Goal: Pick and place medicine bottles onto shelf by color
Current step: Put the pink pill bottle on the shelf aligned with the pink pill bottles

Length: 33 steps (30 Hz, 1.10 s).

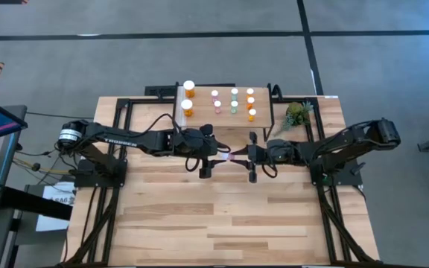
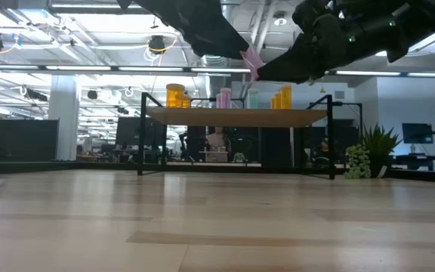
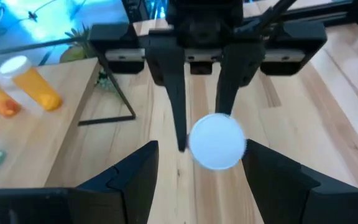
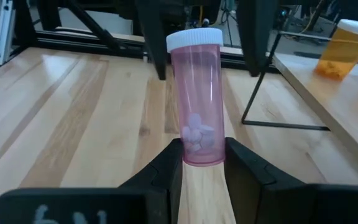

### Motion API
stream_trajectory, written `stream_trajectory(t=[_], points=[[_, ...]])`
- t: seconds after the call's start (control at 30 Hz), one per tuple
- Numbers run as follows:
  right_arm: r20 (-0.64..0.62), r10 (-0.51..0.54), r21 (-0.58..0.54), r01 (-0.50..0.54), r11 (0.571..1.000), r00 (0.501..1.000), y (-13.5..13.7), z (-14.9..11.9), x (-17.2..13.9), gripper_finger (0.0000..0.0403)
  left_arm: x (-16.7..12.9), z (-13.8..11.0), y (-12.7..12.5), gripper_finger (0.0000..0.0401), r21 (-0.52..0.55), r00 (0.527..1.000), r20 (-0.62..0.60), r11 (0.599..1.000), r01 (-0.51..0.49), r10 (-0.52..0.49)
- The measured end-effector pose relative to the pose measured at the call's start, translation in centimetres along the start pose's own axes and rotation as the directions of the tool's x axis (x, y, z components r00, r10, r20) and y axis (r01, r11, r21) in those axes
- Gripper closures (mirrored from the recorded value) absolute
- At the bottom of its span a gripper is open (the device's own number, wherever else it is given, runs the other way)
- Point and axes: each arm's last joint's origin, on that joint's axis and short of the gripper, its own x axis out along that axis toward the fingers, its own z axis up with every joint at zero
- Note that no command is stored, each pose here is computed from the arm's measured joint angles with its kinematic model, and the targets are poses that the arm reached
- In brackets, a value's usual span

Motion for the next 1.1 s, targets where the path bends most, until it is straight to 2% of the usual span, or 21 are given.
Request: stream_trajectory(t=[0.33, 0.83, 1.1], points=[[-0.003, 0.003, -0.013, -0.003, 1.000, 1.000, 0.13, -0.02, -0.02, 0.0287, 0.04, 0.11, 0.03, 0.0189, -0.001, 1.000, 0.013, 1.000, -0.008, 0.008], [-0.003, 0.000, -0.012, 0.000, 1.000, 1.000, 0.11, -0.02, -0.01, 0.0287, 0.03, 0.26, 0.00, 0.0288, 0.003, 1.000, 0.028, 1.000, 0.007, -0.007], [-0.002, -0.024, 0.009, 0.024, 1.000, 1.000, 0.05, 0.02, -0.01, 0.0267, -0.03, 0.46, 0.05, 0.0298, 0.002, 0.999, 0.032, 1.000, 0.002, -0.003]])
